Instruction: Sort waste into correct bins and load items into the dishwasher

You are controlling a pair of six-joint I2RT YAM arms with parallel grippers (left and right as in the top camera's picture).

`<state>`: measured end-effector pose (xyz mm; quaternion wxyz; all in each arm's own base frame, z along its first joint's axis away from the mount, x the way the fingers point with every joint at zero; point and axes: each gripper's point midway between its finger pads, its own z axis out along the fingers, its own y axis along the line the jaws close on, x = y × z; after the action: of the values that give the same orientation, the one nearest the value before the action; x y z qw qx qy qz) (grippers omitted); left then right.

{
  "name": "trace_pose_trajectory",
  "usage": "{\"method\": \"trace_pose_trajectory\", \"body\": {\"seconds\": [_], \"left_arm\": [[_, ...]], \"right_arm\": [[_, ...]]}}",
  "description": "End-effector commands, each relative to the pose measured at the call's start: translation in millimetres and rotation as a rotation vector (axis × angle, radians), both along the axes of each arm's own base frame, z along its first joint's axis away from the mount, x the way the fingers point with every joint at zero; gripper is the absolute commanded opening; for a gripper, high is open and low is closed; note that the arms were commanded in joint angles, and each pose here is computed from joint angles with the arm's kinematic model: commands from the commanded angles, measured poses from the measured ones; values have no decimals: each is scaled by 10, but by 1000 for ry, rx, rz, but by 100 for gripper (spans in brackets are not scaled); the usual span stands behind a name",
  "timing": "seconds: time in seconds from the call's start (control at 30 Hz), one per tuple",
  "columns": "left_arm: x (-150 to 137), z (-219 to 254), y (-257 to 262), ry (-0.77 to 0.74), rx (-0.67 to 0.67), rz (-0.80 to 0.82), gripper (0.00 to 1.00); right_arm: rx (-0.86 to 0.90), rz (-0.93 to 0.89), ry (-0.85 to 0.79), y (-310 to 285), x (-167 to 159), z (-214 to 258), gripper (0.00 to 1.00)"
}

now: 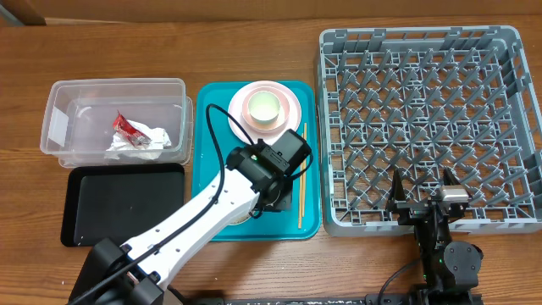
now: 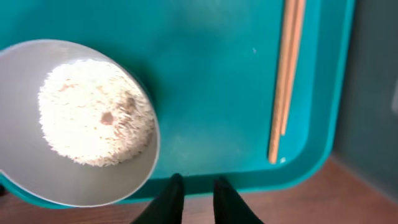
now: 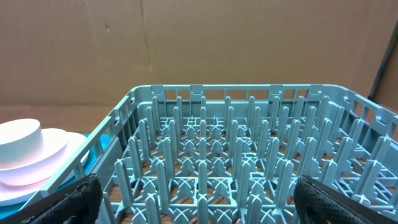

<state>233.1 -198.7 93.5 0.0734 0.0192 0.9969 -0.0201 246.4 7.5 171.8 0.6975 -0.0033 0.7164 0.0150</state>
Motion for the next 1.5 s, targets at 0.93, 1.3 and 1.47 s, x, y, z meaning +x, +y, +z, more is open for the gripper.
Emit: {"method": "trace_pose_trajectory", "body": {"seconds": [0.93, 1.3, 1.47], "left_arm": [[104, -404, 167, -98, 48, 121, 34], [103, -430, 179, -95, 58, 121, 33], [99, -491, 209, -73, 68, 130, 32]], "right_arm": [[0, -11, -6, -20, 1, -11, 100], [0, -11, -6, -20, 1, -11, 100], [0, -11, -6, -20, 1, -11, 100]]}}
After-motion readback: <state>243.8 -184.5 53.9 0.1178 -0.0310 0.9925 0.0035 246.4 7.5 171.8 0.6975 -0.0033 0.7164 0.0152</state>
